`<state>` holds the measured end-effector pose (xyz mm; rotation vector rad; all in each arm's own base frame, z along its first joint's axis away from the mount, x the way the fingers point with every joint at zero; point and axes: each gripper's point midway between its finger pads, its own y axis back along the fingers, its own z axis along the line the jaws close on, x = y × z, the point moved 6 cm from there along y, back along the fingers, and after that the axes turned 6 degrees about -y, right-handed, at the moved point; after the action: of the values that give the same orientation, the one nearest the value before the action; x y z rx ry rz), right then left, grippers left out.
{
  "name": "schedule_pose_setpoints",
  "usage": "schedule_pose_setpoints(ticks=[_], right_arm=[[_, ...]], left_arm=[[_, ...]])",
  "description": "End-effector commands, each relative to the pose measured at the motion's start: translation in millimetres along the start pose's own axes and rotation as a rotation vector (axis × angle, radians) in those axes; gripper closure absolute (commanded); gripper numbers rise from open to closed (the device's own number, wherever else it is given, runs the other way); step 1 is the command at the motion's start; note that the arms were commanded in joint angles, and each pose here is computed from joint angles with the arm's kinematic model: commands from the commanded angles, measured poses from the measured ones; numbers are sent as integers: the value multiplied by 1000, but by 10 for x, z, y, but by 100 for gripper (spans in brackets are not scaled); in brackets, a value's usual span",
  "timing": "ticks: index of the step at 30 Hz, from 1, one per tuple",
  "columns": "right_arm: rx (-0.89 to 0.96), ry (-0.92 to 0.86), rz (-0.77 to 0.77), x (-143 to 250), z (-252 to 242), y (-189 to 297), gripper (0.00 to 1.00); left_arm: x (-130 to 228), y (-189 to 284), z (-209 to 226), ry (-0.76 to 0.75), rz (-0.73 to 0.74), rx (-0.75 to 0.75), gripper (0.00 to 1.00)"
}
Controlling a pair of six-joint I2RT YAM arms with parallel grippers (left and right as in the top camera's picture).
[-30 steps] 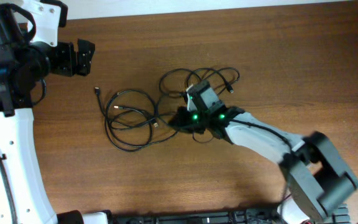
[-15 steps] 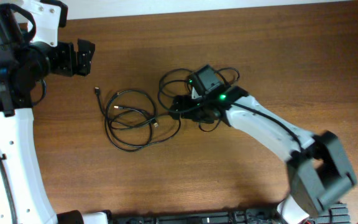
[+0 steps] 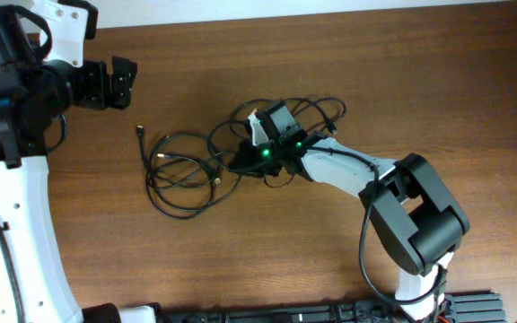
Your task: Untangle cables
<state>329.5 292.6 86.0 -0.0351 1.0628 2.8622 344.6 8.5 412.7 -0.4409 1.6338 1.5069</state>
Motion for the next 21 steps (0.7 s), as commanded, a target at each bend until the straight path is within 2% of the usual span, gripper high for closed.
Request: schedule_pose_setpoints(ticks=[1,6,9,16,21], right_arm=[[-81,100,-43,-141,322,167,96],[-134,290,-263,-486,1152,1174,96],[-192,455,-444,-505,1852,2120,96],[-272,706,-814,-103,2814,3601,96],[-286,775,-1036,143,3129,4271,96]], left_arm=[[-52,113,-19,-19,-31,-12,1],[-52,113,-19,-19,-31,-12,1],[-52,113,-19,-19,-31,-12,1],[-52,113,-19,-19,-31,-12,1],[-52,114,-18,-18,-31,-13,1]])
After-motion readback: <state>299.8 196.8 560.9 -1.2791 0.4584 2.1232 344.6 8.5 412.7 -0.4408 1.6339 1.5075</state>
